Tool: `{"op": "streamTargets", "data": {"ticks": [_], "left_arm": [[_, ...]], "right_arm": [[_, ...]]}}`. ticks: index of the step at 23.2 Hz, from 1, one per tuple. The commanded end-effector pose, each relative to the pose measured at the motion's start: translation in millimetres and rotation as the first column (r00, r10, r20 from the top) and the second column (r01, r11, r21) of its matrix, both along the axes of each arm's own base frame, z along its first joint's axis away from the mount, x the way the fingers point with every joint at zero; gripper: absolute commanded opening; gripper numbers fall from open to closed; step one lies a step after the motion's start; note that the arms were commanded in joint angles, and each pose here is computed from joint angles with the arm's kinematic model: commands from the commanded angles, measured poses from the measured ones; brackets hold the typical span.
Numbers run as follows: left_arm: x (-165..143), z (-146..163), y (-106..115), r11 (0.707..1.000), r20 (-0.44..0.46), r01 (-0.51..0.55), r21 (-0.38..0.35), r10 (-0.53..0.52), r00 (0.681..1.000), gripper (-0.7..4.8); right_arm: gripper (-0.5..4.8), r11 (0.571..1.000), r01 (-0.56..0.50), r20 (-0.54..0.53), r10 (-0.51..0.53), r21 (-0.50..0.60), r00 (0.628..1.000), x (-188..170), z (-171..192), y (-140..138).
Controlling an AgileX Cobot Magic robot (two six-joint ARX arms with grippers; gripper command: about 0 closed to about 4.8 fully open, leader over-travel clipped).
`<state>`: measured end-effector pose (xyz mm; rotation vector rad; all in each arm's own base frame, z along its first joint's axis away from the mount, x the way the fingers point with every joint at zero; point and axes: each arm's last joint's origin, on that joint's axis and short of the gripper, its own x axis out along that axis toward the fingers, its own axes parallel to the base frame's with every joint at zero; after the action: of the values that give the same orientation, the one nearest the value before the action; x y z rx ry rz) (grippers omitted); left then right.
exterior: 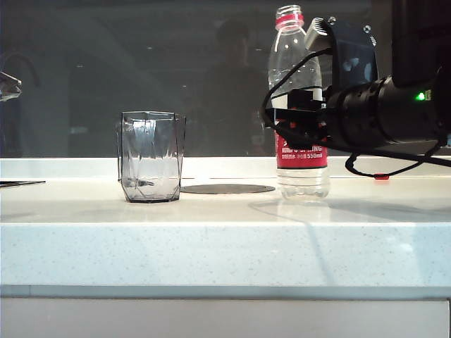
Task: Pick up the mineral water bottle on the table and pour water into the mug until it's half full.
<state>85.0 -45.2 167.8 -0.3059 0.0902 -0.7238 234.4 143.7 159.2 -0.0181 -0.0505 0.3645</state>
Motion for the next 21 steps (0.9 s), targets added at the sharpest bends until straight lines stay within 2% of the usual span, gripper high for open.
{"op": "streamTargets", "data": {"ticks": [1, 5, 12, 17, 21], "left_arm": [[0.0, -2.0, 0.2, 1.0, -0.028, -0.002, 0.009, 0.002, 1.0, -0.04], [-0.1, -6.4, 0.2, 1.0, -0.07, -0.001, 0.026, 0.003, 0.998, -0.04], [-0.1, -5.7, 0.2, 1.0, -0.063, -0.001, 0.023, 0.003, 0.998, -0.04], [-0.2, 5.5, 0.4, 1.0, 0.045, -0.003, -0.021, 0.004, 0.999, -0.04], [-0.3, 6.6, 0.5, 1.0, 0.056, -0.005, -0.026, 0.007, 0.998, -0.04]], "right_arm": [[1.87, 0.997, 0.016, 0.113, -0.008, -0.072, 0.994, -2.3, 17.6, -1.3], [1.87, 0.991, 0.031, 0.154, -0.01, -0.132, 0.988, -4.7, 26.1, -2.8], [1.87, 0.965, 0.044, 0.159, -0.002, -0.26, 0.987, -2.1, 33.7, -1.2], [1.87, 0.935, 0.036, 0.137, 0.014, -0.353, 0.99, 13.6, 48.5, 10.0], [1.88, 0.913, 0.021, 0.109, 0.025, -0.407, 0.994, 20.4, 54.2, 14.9]]}}
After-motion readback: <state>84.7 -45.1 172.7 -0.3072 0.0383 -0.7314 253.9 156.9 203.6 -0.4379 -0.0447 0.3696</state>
